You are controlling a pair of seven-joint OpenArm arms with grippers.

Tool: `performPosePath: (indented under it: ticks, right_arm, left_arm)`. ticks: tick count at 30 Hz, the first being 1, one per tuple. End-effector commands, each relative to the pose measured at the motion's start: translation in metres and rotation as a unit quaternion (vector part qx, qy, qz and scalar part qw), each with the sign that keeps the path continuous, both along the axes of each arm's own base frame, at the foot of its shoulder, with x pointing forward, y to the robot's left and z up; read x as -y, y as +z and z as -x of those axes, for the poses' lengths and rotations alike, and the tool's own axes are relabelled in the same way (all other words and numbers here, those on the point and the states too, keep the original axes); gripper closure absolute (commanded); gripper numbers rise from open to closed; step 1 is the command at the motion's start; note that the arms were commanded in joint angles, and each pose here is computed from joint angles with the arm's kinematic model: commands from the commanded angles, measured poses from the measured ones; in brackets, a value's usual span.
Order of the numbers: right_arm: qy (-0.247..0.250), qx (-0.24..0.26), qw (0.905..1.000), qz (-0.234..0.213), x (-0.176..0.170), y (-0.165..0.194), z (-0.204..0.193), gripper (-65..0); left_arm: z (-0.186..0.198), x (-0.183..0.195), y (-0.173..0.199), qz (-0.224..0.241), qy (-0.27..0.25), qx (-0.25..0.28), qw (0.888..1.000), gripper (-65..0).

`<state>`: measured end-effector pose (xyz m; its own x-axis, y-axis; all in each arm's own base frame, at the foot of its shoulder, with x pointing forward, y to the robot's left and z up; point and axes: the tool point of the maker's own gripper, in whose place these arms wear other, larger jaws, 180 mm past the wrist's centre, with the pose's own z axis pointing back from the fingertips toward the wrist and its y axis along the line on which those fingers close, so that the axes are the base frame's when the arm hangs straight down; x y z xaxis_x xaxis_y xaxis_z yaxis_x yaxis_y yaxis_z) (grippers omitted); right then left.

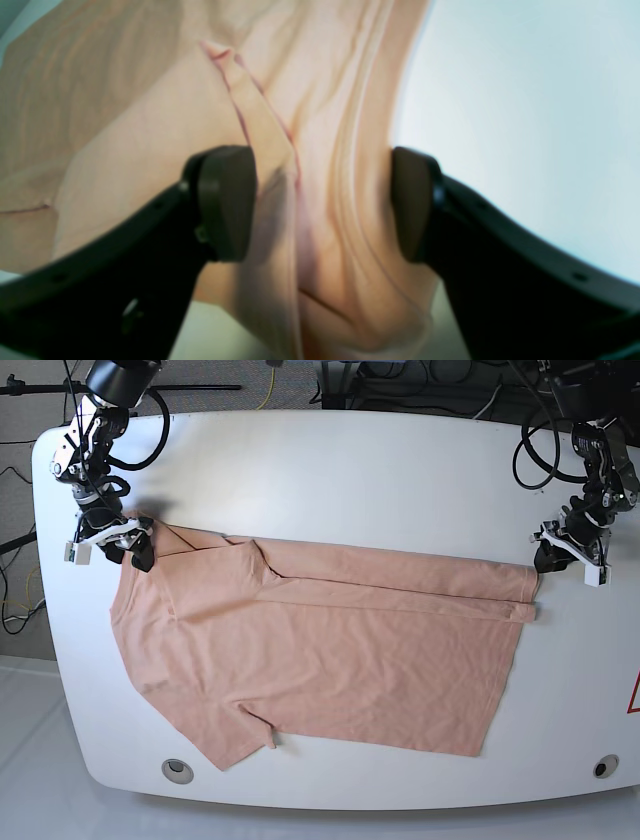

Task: Fold the T-shirt properly
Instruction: 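Lower both grippers onto the folded shoulder corners and close them, then drag the peach shirt with both grippers toward the robot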

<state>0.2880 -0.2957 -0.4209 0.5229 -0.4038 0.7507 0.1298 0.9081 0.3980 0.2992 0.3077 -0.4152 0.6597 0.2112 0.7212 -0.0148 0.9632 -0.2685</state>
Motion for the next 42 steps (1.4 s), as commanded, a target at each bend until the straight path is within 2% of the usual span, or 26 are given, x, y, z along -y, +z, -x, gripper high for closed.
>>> performPosePath:
  ticks: [1,19,21,23,25,28,29,42]
  right_arm:
    - [0.009,-0.01,0.9999,0.006,0.001,0.0,0.001,-41.1]
    - [0.014,-0.018,0.9997,0.0,-0.005,-0.006,0.004,-41.0]
    - [0.015,-0.018,0.9997,0.0,-0.005,-0.006,0.004,-38.7]
    - [0.016,-0.019,0.9997,0.001,-0.005,-0.007,0.005,-33.5]
    - [0.017,-0.011,0.9998,0.001,-0.005,-0.002,0.003,-13.8]
    - [0.016,-0.01,0.9998,0.002,-0.005,-0.002,0.003,-1.5]
    - [0.016,-0.01,0.9998,0.002,-0.004,-0.002,0.003,0.0]
    - [0.015,-0.007,0.9998,0.006,-0.004,0.0,0.001,0.0]
  left_arm:
    - [-0.007,-0.005,0.011,-0.006,-0.004,0.015,1.0,-11.2]
    - [-0.017,0.001,0.012,0.002,-0.002,0.024,1.0,-4.4]
    - [-0.018,0.001,0.011,0.005,0.0,0.023,1.0,-2.8]
    - [-0.017,0.001,0.01,0.009,0.002,0.022,1.0,-0.9]
    - [-0.019,0.001,0.007,0.017,0.004,0.015,1.0,0.0]
    - [-0.017,0.002,0.005,0.02,0.004,0.011,1.0,0.0]
    - [-0.017,0.002,0.005,0.021,0.003,0.011,1.0,0.0]
    - [-0.017,0.007,0.008,0.017,-0.008,0.007,1.0,0.0]
